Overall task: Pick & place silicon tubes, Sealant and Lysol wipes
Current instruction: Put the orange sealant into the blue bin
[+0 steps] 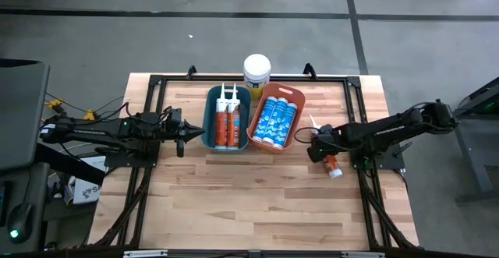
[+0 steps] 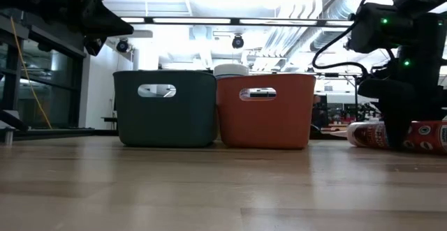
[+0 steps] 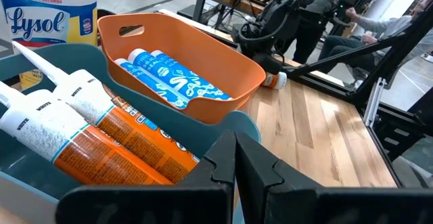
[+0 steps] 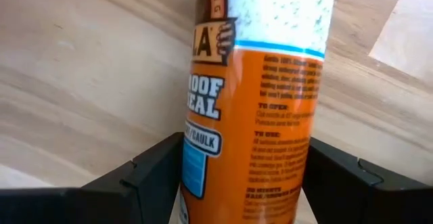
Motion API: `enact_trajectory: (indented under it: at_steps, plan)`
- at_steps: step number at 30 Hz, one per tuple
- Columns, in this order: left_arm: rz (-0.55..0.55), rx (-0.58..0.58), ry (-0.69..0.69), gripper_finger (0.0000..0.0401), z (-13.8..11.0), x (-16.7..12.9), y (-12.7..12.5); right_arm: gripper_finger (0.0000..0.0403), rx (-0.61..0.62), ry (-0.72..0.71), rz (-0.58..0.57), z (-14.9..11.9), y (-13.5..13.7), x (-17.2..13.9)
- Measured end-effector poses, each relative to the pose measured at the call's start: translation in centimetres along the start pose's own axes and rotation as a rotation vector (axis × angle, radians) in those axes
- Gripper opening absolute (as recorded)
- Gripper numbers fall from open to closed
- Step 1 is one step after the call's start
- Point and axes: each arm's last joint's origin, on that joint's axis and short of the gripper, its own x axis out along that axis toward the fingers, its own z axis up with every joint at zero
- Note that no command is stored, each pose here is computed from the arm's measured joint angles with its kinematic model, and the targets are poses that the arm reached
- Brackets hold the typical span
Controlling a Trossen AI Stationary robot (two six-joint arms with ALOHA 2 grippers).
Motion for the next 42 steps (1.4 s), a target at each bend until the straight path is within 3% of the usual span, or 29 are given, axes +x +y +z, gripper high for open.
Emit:
enact_trajectory:
  at_steps: [6,35,42]
  plan:
    - [0.0,0.0,0.0,0.0,0.0,0.0,0.0,0.0264,-0.053,0.004,0.004,0.0,0.04,-0.02]
    - [0.0,0.0,0.0,0.0,0.0,0.0,0.0,0.0263,-0.063,0.038,0.001,-0.06,0.33,0.44]
    - [0.0,0.0,0.0,0.0,0.0,0.0,0.0,0.0228,-0.076,0.048,0.007,-0.08,0.37,0.42]
